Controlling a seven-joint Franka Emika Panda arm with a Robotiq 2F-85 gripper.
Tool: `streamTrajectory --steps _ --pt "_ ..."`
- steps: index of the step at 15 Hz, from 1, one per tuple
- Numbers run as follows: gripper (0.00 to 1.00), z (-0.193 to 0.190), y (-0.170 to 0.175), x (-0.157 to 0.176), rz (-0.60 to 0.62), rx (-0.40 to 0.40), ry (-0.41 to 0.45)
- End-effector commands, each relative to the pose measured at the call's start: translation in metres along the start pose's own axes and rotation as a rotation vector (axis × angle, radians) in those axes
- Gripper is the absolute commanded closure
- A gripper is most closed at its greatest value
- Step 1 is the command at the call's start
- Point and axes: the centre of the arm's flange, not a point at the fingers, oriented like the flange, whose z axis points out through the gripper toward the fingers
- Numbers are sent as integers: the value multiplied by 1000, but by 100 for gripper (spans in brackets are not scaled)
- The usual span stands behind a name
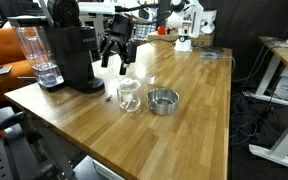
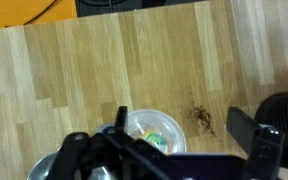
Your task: Pick the lid on the table, put it on the jar, then put one cup in the pot and another cup inside the coffee maker
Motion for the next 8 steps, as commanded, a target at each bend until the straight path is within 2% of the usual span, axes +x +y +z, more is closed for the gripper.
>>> streamTrajectory --steps 1,4,7,8 --pt "0 -18 1 25 -30 -24 60" --pt "0 -24 -2 46 -59 -36 83" --pt "0 -15 -10 68 -71 -27 65" --pt "0 -15 -10 51 -54 -24 74"
